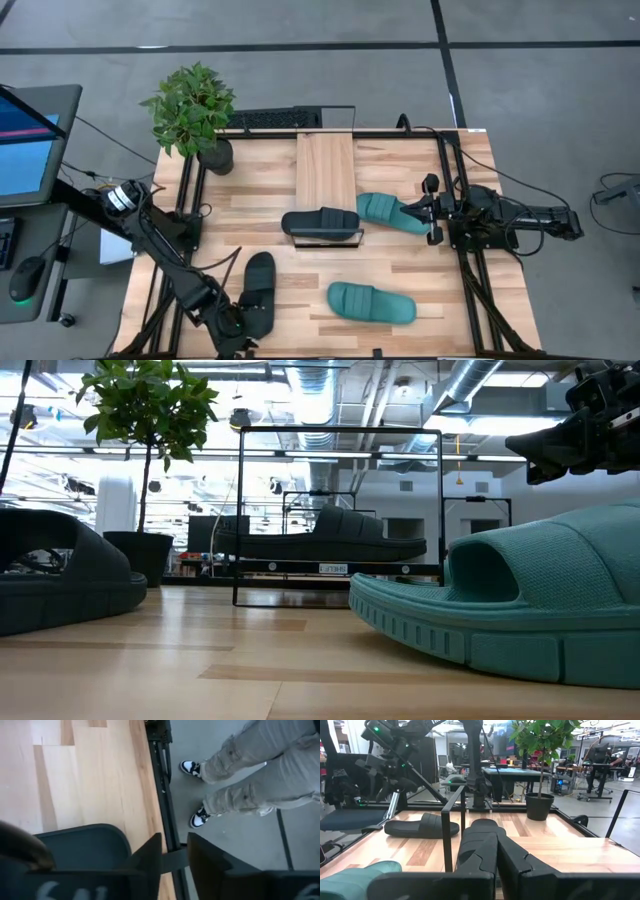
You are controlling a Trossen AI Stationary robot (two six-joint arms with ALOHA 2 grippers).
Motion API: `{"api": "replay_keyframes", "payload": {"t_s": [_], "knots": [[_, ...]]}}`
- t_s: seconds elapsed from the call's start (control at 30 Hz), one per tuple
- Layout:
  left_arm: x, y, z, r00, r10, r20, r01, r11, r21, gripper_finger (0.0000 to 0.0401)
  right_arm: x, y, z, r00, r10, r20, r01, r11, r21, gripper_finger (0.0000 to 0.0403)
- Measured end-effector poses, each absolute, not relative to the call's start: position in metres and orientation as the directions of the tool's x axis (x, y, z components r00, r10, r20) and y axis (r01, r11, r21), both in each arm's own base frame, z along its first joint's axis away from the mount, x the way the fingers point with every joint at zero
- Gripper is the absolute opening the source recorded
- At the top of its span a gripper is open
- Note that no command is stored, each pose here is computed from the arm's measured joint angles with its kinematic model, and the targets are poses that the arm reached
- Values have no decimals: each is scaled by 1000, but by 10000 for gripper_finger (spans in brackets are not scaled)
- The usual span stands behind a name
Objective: Pick and place slides into the shelf
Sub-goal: Put the black slide on the shelf
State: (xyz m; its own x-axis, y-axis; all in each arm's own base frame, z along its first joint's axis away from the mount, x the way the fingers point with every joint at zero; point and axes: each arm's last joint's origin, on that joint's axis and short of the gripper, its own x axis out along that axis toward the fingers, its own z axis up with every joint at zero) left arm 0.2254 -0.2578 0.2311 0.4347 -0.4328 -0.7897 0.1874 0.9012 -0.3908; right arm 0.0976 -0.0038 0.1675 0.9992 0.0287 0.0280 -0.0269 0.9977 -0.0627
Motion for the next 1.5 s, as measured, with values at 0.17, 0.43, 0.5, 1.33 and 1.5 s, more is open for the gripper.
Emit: {"api": "replay_keyframes", "payload": {"t_s": [0.17, 0.43, 0.5, 1.33, 1.5], "knots": [[225, -257, 231, 439, -423, -793, 231, 906, -356, 124, 98, -4, 167, 999, 29, 28, -27, 998, -63, 0], [222, -253, 227, 408, -383, -829, 213, 923, -321, 160, 98, -4, 168, 999, 29, 28, -27, 998, -63, 0], [222, -253, 227, 403, -377, -834, 197, 926, -323, 162, 98, -4, 168, 999, 29, 28, -27, 998, -63, 0], [237, -261, 178, 261, -341, -903, 102, 940, -326, 163, 98, -4, 167, 999, 29, 28, -27, 998, -63, 0], [240, -259, 175, 301, -285, -910, 68, 958, -278, 163, 98, -4, 167, 999, 29, 28, -27, 998, -63, 0]]}}
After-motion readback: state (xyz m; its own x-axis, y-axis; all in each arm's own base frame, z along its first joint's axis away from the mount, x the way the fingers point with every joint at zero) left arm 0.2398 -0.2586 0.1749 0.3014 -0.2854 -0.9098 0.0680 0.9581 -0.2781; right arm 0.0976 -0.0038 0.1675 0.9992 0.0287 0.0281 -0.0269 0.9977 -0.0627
